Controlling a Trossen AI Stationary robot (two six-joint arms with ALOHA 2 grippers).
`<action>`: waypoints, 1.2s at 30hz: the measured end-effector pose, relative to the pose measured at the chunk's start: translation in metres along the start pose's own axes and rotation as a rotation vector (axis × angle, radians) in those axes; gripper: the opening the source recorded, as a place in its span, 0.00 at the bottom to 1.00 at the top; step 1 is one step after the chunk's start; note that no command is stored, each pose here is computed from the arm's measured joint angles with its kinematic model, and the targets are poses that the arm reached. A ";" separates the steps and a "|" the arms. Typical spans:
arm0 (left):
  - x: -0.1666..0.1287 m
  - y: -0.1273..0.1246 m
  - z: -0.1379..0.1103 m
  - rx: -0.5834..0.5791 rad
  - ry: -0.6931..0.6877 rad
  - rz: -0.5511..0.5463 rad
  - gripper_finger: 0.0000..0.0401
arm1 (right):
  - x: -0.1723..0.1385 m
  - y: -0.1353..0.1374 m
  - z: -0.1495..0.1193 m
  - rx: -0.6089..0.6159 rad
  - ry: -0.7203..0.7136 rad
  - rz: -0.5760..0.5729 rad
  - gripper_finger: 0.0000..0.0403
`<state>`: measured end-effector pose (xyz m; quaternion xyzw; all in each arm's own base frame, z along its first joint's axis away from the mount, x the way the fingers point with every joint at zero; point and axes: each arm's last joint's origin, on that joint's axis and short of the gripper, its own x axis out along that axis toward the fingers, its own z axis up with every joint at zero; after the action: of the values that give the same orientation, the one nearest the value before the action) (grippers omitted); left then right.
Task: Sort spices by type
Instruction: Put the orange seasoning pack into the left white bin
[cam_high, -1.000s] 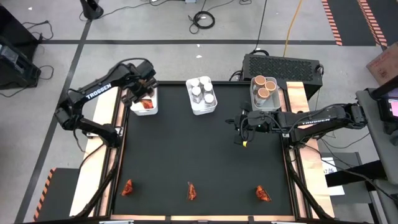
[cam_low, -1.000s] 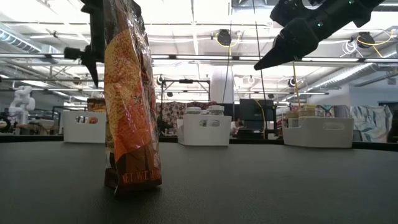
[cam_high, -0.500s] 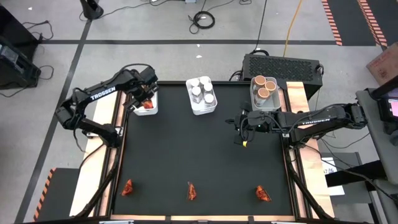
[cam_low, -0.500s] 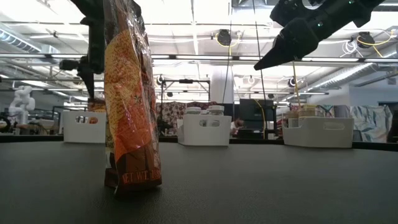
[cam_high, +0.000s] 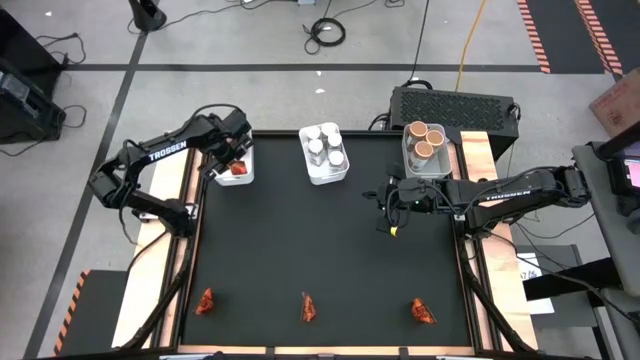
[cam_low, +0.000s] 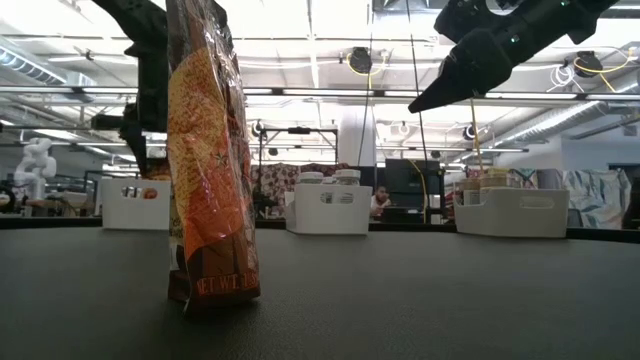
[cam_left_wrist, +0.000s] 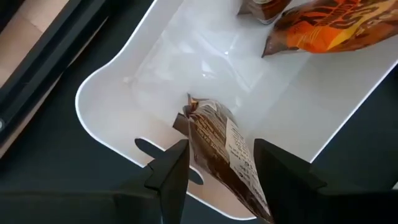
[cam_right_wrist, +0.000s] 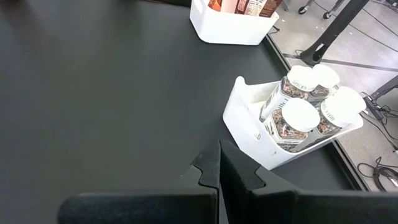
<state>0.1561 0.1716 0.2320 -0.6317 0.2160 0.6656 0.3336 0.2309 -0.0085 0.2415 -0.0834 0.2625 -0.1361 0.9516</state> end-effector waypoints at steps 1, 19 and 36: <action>0.000 0.000 0.000 0.002 0.000 0.000 0.45 | 0.000 0.000 0.000 0.000 0.000 0.000 0.00; 0.001 0.001 0.009 0.172 0.044 -0.003 0.02 | 0.000 0.000 0.000 0.000 0.000 0.000 0.00; -0.017 0.008 0.070 0.503 0.112 -0.061 0.00 | 0.000 0.000 0.000 0.000 0.000 0.000 0.00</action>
<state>0.1013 0.2129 0.2554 -0.5710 0.3734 0.5447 0.4876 0.2309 -0.0084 0.2413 -0.0835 0.2627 -0.1359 0.9516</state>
